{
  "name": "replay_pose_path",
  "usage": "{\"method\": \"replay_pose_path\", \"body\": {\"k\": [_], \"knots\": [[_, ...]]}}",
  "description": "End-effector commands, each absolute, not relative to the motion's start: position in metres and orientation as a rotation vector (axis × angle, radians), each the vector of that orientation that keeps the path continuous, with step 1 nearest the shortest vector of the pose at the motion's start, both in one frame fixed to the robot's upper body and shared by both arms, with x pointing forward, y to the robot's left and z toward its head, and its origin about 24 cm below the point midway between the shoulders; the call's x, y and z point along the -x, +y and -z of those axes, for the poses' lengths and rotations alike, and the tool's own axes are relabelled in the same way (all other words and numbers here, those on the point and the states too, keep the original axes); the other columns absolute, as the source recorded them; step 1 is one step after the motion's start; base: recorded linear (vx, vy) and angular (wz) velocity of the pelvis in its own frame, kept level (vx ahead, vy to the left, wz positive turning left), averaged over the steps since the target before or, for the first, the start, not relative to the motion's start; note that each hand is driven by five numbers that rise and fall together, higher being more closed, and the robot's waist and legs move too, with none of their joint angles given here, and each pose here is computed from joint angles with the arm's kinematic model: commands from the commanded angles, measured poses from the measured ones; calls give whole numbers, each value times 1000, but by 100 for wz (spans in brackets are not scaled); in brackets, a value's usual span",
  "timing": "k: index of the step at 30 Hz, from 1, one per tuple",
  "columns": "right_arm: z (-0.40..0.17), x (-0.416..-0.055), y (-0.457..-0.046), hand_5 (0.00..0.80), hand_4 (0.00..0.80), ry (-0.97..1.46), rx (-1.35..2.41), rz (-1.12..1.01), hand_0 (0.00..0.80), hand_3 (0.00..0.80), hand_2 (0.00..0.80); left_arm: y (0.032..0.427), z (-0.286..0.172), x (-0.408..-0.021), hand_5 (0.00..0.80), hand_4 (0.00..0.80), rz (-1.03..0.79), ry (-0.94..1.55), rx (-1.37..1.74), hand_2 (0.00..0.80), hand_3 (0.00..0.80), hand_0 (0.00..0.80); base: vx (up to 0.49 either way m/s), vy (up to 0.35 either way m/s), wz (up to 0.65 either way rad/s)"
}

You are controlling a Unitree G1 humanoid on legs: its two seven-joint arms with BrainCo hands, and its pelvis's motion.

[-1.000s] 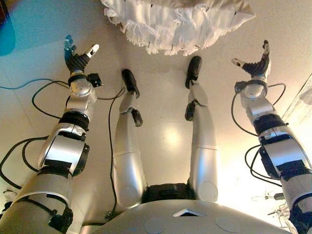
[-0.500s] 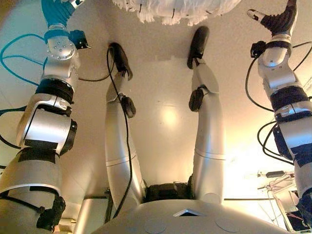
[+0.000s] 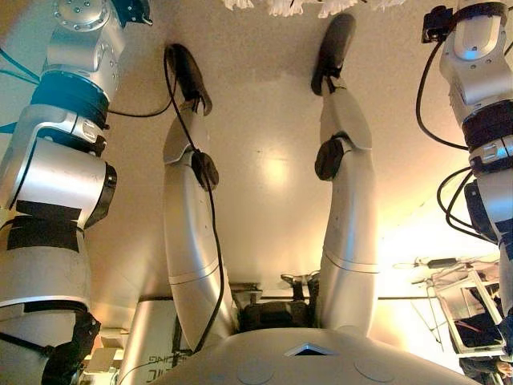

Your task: Pick up the cushion and take it to the sofa

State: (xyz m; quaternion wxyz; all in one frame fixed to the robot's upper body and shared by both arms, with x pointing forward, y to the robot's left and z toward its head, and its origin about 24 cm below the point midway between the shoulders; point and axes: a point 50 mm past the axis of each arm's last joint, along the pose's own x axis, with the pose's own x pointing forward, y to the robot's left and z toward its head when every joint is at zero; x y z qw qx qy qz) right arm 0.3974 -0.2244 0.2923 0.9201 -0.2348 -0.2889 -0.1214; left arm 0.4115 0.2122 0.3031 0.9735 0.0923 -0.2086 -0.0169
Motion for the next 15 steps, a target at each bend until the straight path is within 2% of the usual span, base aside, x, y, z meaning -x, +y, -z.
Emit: {"method": "replay_pose_path", "body": {"k": [1, 7, 8, 9, 10, 11, 12, 15], "knots": [[-317, -389, -182, 0, 0, -760, 490, 29, 0, 0, 0, 177, -317, -409, 0, 0, 241, -485, -167, 0, 0, 0, 0, 0, 0], [-328, -390, -141, 0, 0, -773, 449, -157, 0, 0, 0, 143, -323, -408, 0, 0, 351, -510, -175, 0, 0, 0, 3, 0, 1], [-329, -390, -138, 0, 0, -766, 439, -184, 0, 0, 0, 141, -323, -408, 88, 88, 365, -510, -168, 88, 88, 88, 36, -2, 3], [-325, -391, -132, 0, 0, -739, 400, -235, 0, 0, 0, 134, -319, -407, 552, 552, 405, -507, -153, 552, 552, 552, 0, 0, 0], [-328, -390, -131, 0, 0, -742, 398, -242, 0, 0, 0, 133, -321, -407, 784, 784, 410, -513, -153, 784, 784, 784, 0, 0, 0], [-326, -391, -126, 242, 242, -725, 353, -284, 242, 242, 242, 127, -320, -406, 800, 800, 451, -514, -143, 800, 800, 800, 0, 0, 0], [-325, -391, -122, 800, 800, -714, 315, -314, 800, 800, 800, 122, -319, -405, 800, 800, 485, -512, -139, 800, 800, 800, 0, 0, 0], [-320, -390, -113, 800, 800, -702, 263, -362, 800, 800, 800, 111, -314, -403, 800, 800, 523, -516, -105, 800, 800, 800, 5, 13, 3]]}}
